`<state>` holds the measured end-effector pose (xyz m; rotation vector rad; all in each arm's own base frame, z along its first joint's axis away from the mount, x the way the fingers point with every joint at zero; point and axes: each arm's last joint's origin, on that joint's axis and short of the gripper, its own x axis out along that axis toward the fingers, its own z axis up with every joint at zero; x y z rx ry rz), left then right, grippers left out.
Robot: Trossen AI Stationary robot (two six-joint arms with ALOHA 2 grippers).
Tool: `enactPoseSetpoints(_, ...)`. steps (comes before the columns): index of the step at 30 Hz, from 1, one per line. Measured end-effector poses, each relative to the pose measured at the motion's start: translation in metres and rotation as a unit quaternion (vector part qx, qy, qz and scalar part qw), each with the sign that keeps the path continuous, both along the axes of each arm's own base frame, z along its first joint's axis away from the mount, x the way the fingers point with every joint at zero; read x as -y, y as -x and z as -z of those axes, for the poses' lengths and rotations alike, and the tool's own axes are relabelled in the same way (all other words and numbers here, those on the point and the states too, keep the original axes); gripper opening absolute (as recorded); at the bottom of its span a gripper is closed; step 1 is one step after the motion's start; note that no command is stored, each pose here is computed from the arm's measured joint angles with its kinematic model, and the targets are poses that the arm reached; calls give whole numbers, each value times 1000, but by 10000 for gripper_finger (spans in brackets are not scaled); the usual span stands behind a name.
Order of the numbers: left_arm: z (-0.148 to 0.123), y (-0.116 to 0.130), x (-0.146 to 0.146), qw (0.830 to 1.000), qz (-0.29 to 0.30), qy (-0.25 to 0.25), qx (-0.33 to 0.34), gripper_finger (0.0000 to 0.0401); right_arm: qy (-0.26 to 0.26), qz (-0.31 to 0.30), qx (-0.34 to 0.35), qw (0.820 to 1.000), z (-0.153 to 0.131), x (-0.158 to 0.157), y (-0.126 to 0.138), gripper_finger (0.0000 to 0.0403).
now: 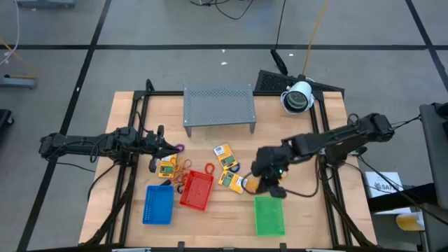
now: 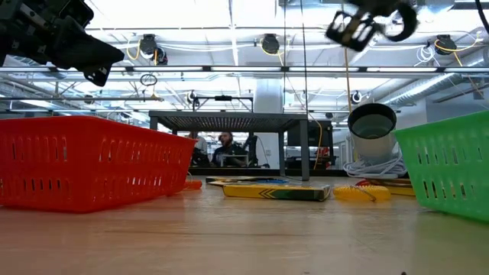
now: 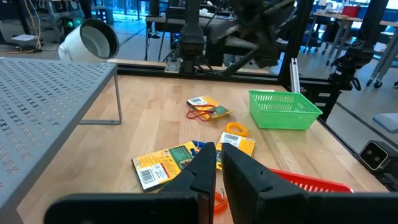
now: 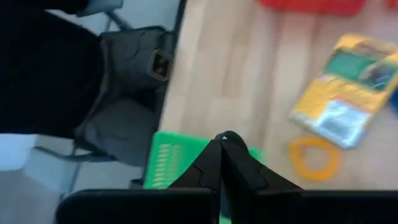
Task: Pick & Place Office Desk Supplies
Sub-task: Put the top black rubber band into the green basket
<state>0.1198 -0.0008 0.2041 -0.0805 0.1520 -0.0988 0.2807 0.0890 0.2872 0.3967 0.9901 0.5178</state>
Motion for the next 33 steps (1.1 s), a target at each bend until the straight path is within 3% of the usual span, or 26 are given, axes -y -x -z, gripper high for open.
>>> enactPoseSetpoints(5, -1, 0, 0, 1000, 0, 0, 5, 33, 11, -12, -5, 1000, 0, -30, 10, 0)
enactPoseSetpoints(10, -2, 0, 0, 1000, 0, -1, 8, 33, 50, 16, 4, 999, 3, -49, 18, 0)
enactPoseSetpoints(16, -2, 0, 0, 1000, 0, 3, 8, 33, 5, 43, 3, 999, 35, -66, 25, 0)
enactPoseSetpoints(23, -1, 0, 0, 1000, -3, 15, 6, 33, -36, 66, -15, 997, 73, -72, 39, 0)
enactPoseSetpoints(33, -1, 0, 0, 998, -9, 54, 1, 33, -19, 70, -42, 996, 104, -64, 53, 0)
